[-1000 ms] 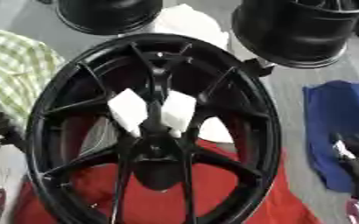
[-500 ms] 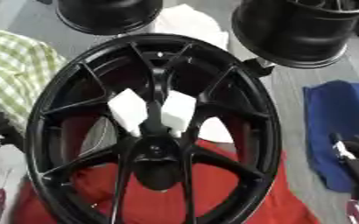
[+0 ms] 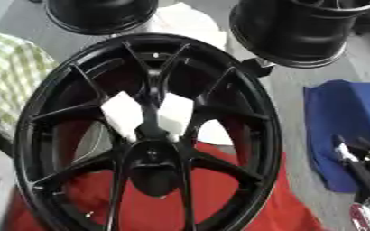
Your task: Pull the pin out of the wheel hub.
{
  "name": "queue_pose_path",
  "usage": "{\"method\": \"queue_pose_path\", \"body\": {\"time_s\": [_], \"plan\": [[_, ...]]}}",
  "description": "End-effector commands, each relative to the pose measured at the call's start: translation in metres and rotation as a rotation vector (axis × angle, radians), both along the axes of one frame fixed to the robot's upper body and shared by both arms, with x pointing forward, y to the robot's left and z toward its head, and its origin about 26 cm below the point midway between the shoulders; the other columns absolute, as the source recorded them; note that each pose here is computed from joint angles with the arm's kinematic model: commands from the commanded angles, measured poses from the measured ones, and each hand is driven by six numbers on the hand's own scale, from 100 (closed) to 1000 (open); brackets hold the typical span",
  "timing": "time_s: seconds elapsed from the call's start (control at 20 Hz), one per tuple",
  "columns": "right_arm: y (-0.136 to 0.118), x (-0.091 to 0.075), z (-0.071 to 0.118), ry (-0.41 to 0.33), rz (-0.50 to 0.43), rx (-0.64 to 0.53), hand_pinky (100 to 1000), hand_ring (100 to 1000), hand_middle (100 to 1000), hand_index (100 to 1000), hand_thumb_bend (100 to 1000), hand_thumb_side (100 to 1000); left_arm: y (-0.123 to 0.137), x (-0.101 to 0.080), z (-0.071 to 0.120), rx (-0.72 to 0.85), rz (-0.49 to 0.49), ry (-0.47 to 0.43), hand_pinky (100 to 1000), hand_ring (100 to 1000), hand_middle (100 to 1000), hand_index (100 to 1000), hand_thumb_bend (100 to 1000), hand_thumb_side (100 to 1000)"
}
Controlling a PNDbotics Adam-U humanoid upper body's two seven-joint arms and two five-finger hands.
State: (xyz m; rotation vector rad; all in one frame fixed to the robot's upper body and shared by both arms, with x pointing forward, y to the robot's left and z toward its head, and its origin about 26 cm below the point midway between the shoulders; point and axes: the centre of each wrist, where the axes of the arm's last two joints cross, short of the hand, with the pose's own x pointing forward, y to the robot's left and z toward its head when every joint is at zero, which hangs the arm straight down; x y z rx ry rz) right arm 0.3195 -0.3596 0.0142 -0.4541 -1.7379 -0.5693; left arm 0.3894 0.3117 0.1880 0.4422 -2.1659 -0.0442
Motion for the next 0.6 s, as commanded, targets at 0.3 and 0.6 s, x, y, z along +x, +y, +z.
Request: {"method": "queue_pose_path", "body": {"time_s": [0.3, 0.6], "plan": [[-0.009, -0.004, 0.008, -0.011, -0.021, -0.035, 630, 754, 557, 689, 576, 235, -0.022, -0.041, 0.168, 0.652, -0.237, -0.283, 609, 675, 645, 757, 100, 394], [-0.013, -0.008, 0.007, 0.003, -0.03, -0.055, 630, 754, 557, 689, 575, 237, -0.067, -0.079, 0.237, 1.13, -0.37, -0.328, 702, 704, 674, 785, 223, 312]]}}
